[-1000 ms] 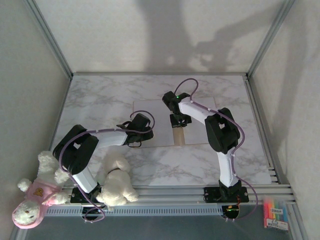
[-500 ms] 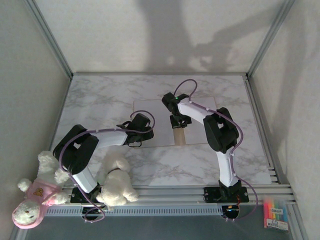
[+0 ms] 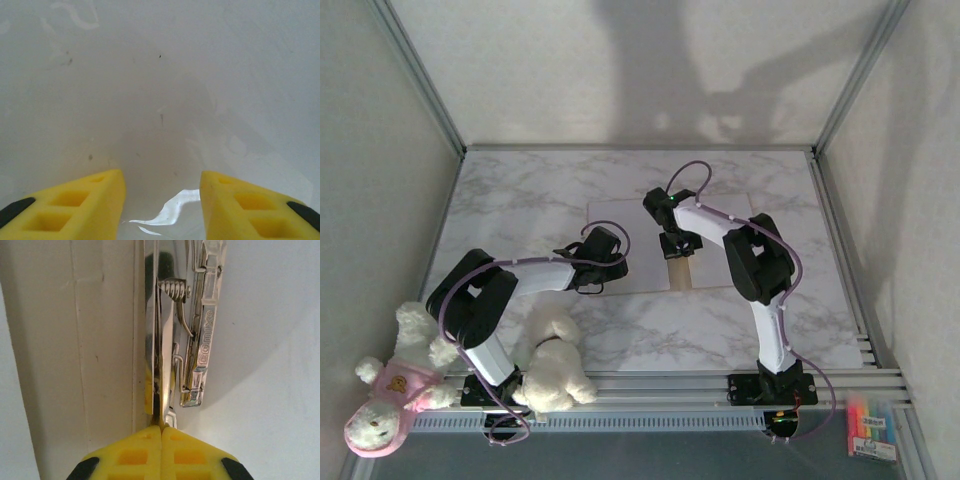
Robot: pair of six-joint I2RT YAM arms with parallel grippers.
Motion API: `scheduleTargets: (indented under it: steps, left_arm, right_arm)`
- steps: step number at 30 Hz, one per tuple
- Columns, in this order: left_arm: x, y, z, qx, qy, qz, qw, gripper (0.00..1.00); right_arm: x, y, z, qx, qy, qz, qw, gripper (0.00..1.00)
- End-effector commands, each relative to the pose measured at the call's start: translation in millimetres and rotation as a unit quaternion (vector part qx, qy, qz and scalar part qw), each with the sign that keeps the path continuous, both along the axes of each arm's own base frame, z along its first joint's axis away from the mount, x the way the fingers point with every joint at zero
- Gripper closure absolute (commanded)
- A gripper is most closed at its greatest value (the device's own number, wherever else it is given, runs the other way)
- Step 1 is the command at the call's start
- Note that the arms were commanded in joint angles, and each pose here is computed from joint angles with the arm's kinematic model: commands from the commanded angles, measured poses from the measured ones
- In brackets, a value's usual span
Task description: Put the files into the folder
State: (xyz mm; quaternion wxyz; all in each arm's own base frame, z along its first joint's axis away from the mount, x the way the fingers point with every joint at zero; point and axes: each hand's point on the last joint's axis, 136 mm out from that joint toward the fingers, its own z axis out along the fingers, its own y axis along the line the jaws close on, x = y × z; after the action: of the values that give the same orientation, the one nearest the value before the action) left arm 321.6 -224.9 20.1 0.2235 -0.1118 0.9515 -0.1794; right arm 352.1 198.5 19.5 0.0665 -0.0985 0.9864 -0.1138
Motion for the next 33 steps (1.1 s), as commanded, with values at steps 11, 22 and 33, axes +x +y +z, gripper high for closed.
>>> scheduleTargets:
  steps: [11, 22, 33]
  left_arm:
    - [-44, 21, -47, 0.047, 0.108, -0.013, 0.993, 0.55]
    - [-46, 22, -48, 0.046, 0.110, -0.010, 0.993, 0.55]
    - [-47, 23, -51, 0.048, 0.113, -0.009, 0.992, 0.55]
  right_arm:
    - [-28, 0, -45, 0.009, 0.087, 0.004, 0.996, 1.00]
    - [-17, 19, -22, 0.048, 0.079, -0.003, 0.996, 1.00]
    - [-7, 20, 0, 0.048, 0.058, 0.001, 0.997, 1.00]
